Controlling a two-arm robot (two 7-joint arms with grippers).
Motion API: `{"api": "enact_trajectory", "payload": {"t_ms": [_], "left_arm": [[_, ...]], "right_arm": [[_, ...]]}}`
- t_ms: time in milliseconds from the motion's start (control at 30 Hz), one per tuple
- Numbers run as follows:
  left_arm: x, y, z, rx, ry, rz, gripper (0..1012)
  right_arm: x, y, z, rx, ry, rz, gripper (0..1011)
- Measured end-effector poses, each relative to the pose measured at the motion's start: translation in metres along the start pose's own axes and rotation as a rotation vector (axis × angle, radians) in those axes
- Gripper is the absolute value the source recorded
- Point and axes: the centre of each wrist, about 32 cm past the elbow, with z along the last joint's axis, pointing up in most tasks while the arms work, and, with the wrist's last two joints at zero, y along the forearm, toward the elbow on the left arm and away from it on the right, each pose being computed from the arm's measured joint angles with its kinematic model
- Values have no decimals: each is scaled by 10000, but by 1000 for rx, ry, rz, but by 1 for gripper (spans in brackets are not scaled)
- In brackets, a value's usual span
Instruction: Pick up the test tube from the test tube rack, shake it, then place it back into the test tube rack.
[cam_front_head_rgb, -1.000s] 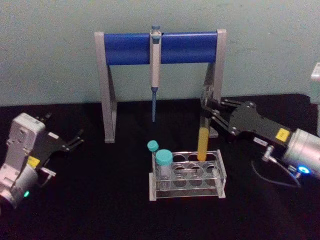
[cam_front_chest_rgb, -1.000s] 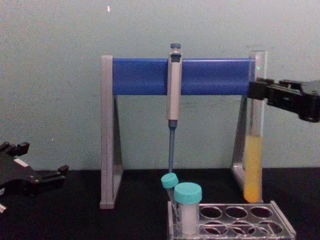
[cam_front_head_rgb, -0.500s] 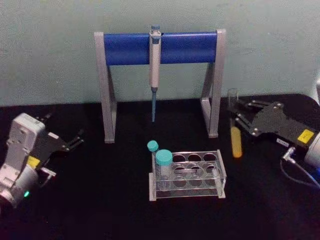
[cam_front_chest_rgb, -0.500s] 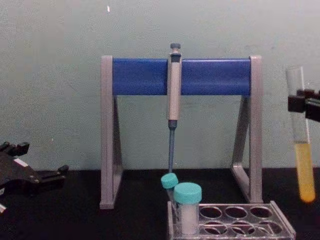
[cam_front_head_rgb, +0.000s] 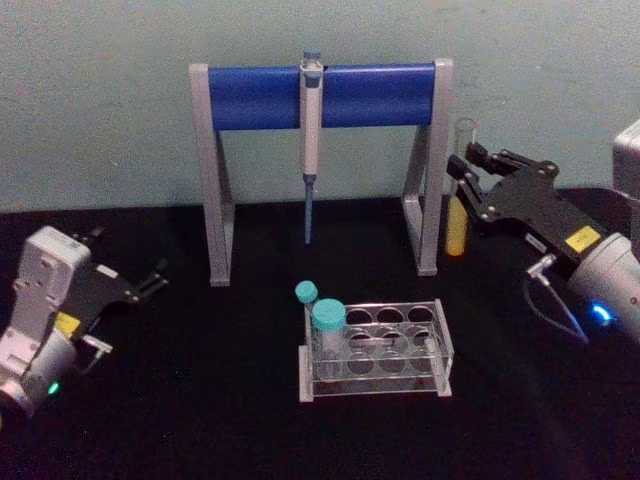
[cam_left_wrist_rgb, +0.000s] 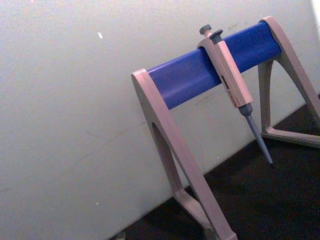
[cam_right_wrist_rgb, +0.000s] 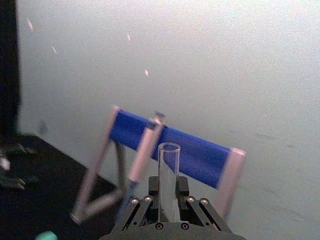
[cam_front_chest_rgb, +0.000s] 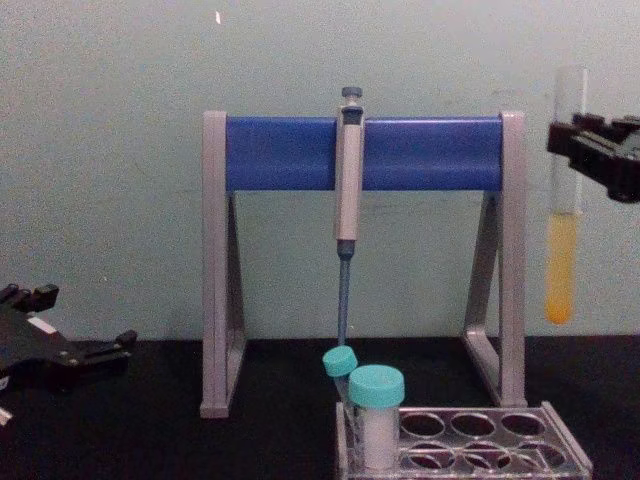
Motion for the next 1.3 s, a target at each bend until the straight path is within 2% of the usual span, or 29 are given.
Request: {"api": "enact_trajectory", "payload": {"t_ms": [67, 100, 300, 433, 500, 600, 767, 933, 967, 1133, 1300], "left_arm": [[0, 0, 0, 0, 0, 0, 1001], [0, 0, 0, 0, 0, 0, 1001], [0, 0, 0, 0, 0, 0, 1001], [0, 0, 0, 0, 0, 0, 1001], [0, 0, 0, 0, 0, 0, 1001], [0, 0, 0, 0, 0, 0, 1001], [0, 0, 0, 0, 0, 0, 1001], [0, 0, 0, 0, 0, 0, 1001], [0, 0, 0, 0, 0, 0, 1001], [0, 0, 0, 0, 0, 0, 1001], [0, 0, 0, 0, 0, 0, 1001]], "right_arm": [[-3, 25, -21, 22, 37, 16, 220], [-2, 46, -47, 39, 75, 36, 221], [36, 90, -109, 77, 213, 139, 220], [63, 78, -109, 77, 253, 186, 220], [97, 39, -90, 59, 279, 233, 220], [139, -23, -61, 22, 290, 278, 221], [221, -164, 16, -50, 261, 306, 220], [296, -283, 101, -100, 213, 271, 221], [308, -306, 124, -112, 188, 248, 221], [275, -314, 159, -135, 92, 158, 221], [154, -219, 126, -132, 2, 49, 220]]}}
